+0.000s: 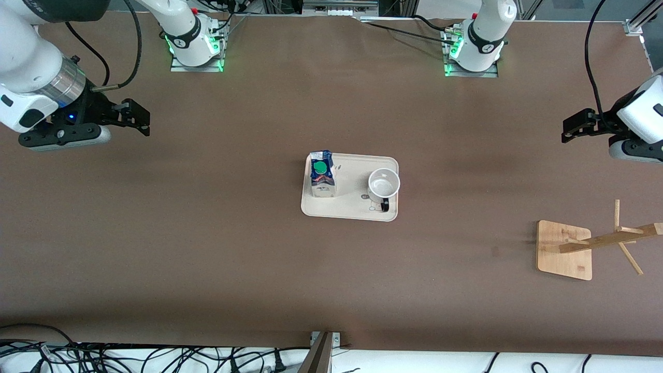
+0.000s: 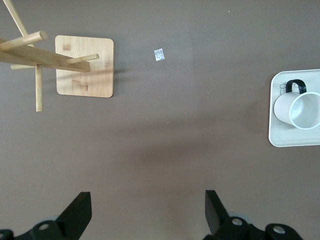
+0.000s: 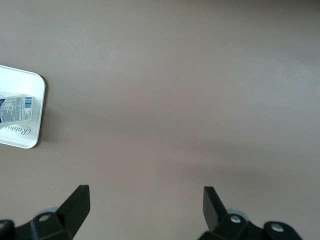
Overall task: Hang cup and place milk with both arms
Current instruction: 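Move the right gripper down over the milk carton on the tray, then grasp the blue milk carton with the right gripper, then carry the carton off the tray while the left gripper reaches the mug, then set the carton on the table while the left gripper grasps the mug, then lift the white mug with the left gripper toward the wooden stand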
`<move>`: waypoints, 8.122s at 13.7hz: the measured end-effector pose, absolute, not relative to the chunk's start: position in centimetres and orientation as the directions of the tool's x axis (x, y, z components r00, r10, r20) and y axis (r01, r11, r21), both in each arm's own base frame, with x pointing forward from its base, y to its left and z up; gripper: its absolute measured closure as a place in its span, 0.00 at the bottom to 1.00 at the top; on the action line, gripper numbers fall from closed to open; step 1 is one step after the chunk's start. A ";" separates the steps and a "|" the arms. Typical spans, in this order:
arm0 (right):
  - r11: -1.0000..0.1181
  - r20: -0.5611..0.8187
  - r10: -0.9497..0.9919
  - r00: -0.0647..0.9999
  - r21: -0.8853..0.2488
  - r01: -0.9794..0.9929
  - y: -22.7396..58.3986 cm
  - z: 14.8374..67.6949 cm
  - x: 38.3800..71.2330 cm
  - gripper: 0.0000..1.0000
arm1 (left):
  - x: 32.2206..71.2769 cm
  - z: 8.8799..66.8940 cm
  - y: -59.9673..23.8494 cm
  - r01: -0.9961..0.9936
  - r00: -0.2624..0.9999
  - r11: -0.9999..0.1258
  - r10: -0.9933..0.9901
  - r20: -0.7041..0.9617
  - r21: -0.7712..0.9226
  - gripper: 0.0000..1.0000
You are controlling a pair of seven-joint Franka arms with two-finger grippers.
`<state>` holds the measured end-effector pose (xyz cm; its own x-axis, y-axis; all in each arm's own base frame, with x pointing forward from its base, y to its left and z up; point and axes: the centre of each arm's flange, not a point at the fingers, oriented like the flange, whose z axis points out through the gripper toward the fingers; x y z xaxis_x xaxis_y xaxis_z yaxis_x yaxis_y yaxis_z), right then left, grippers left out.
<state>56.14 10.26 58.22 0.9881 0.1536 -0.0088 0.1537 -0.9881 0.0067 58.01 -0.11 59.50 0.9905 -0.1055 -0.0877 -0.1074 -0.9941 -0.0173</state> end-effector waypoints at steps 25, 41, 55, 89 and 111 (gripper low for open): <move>-0.991 -0.045 -0.085 0.995 -0.097 -0.089 48.2 37.5 53.8 0.00 | 57.9 59.5 0.0 -0.105 0.990 -0.994 -0.103 -0.094 -0.017 0.00; -0.994 -0.033 -0.102 0.994 -0.038 -0.104 49.0 34.3 53.4 0.71 | 59.0 57.2 -0.8 -0.120 0.984 -0.993 -0.118 -0.131 -0.013 0.00; -0.969 -0.106 0.215 0.971 -0.144 0.199 18.2 42.6 64.4 0.79 | 59.5 56.1 -4.8 -0.091 0.973 -0.996 -0.089 -0.213 -0.002 0.00; -0.984 -0.104 0.101 0.990 -0.160 0.083 4.0 37.3 62.6 0.00 | 53.3 22.6 -45.3 0.127 0.990 -0.964 0.109 0.090 -0.235 0.48; -0.994 -0.006 0.109 0.994 -0.001 0.109 4.3 59.5 55.9 0.00 | 66.9 51.0 -11.2 0.000 0.995 -0.985 -0.018 0.102 -0.172 0.93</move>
<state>55.93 4.30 59.48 0.9941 0.1087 -0.0064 0.1087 -0.9941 -0.0008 66.89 -11.22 50.97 0.9946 -0.0183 0.1023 -0.0005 -0.9851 -0.1720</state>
